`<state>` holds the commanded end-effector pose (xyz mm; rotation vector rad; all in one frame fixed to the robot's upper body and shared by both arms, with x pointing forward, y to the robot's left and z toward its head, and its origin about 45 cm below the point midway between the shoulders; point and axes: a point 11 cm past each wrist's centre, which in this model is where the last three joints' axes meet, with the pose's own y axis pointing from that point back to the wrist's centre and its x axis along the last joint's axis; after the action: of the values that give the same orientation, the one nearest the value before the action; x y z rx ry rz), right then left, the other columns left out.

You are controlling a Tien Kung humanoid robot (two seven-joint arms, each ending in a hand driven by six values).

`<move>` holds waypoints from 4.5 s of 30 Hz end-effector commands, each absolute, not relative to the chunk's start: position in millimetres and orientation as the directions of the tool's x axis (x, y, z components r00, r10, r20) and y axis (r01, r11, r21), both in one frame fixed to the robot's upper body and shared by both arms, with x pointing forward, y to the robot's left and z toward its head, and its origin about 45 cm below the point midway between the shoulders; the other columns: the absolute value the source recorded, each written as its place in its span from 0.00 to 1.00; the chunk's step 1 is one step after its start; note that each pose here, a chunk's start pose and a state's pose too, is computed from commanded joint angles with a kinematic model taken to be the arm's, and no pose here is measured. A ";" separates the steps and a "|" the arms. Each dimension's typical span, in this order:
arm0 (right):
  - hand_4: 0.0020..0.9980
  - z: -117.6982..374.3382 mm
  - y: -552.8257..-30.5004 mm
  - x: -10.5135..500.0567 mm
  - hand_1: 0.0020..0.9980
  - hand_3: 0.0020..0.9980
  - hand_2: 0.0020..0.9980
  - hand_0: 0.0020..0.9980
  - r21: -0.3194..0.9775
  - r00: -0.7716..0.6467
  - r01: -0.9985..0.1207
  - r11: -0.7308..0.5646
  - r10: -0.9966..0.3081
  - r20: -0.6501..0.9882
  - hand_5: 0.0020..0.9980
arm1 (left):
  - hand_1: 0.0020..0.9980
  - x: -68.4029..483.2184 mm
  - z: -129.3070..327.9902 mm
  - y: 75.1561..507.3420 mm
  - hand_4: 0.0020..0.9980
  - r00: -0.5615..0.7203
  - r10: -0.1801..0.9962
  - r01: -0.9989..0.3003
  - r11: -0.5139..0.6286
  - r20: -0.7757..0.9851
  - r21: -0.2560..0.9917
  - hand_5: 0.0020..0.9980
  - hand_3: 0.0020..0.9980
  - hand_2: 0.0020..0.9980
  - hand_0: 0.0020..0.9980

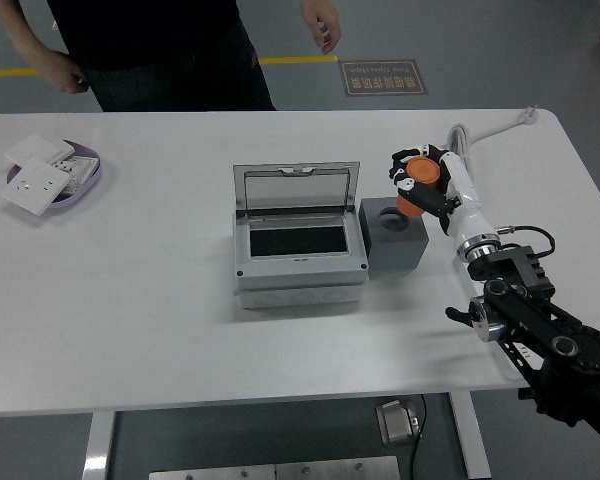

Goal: Pick up the cylinder from the cube,place it in the box,flap close box

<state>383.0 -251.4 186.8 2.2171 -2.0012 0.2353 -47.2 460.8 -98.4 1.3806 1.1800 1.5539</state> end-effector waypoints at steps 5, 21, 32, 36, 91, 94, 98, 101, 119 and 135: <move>0.00 205.6 -208.6 370.1 0.43 0.26 0.40 0.46 -0.012 0.195 -0.977 -0.212 -0.921 0.338 0.00 | 0.62 -49.7 -98.4 460.8 0.74 -0.157 0.936 0.055 -0.310 0.314 0.949 0.24 0.62 0.59 0.58; 0.00 219.5 -92.3 359.1 0.18 0.20 0.24 0.10 0.079 0.387 -0.872 -0.483 -0.584 0.714 0.00 | 0.62 -49.8 -97.3 463.2 0.74 -0.159 0.934 0.056 -0.314 0.319 0.948 0.23 0.62 0.59 0.58; 0.00 204.3 -89.4 377.5 0.19 0.21 0.24 0.15 0.134 0.312 -0.851 -0.508 -0.282 0.907 0.00 | 0.62 -47.8 -97.1 463.8 0.76 -0.156 0.935 0.053 -0.315 0.319 0.948 0.28 0.62 0.59 0.58; 0.00 196.1 -93.1 380.5 0.21 0.22 0.25 0.18 0.193 0.326 -0.837 -0.512 -0.182 0.928 0.00 | 0.62 -46.7 -97.2 463.5 0.76 -0.156 0.935 0.051 -0.314 0.318 0.948 0.28 0.62 0.59 0.58; 0.71 297.8 -141.4 425.9 0.68 0.70 0.70 0.78 0.251 0.616 -0.775 -0.580 -0.603 0.508 0.43 | 0.62 -47.9 -97.6 462.5 0.76 -0.140 0.938 0.059 -0.313 0.318 0.948 0.27 0.61 0.59 0.58; 0.71 290.2 -134.0 433.9 0.68 0.70 0.70 0.78 0.269 0.625 -0.770 -0.579 -0.595 0.506 0.43 | 0.62 -46.8 -97.6 462.5 0.76 -0.137 0.938 0.057 -0.313 0.318 0.948 0.27 0.61 0.59 0.58; 0.71 278.0 -131.6 444.7 0.67 0.70 0.70 0.77 0.294 0.623 -0.774 -0.561 -0.596 0.506 0.44 | 0.62 -44.7 -97.5 462.8 0.75 -0.134 0.939 0.054 -0.313 0.318 0.948 0.27 0.61 0.59 0.58; 0.71 264.8 -139.4 450.7 0.67 0.70 0.70 0.77 0.324 0.616 -0.784 -0.530 -0.597 0.514 0.44 | 0.62 -43.8 -97.6 462.8 0.75 -0.132 0.939 0.053 -0.313 0.318 0.948 0.27 0.61 0.59 0.58; 0.71 248.6 -153.9 391.4 0.66 0.70 0.69 0.76 0.361 0.625 -0.758 -0.544 -0.445 0.641 0.44 | 0.62 -43.8 -97.3 462.9 0.73 -0.137 0.938 0.046 -0.314 0.317 0.948 0.24 0.61 0.58 0.58; 0.68 219.9 -139.3 360.3 0.66 0.71 0.69 0.77 0.317 0.588 -0.774 -0.548 -0.436 0.682 0.44 | 0.62 -39.4 -97.5 461.8 0.73 -0.136 0.939 0.030 -0.315 0.316 0.949 0.24 0.61 0.58 0.57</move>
<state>360.3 -139.3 219.9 2.2095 -0.9568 0.7247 -39.4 461.8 -97.5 1.3803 1.1494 1.5490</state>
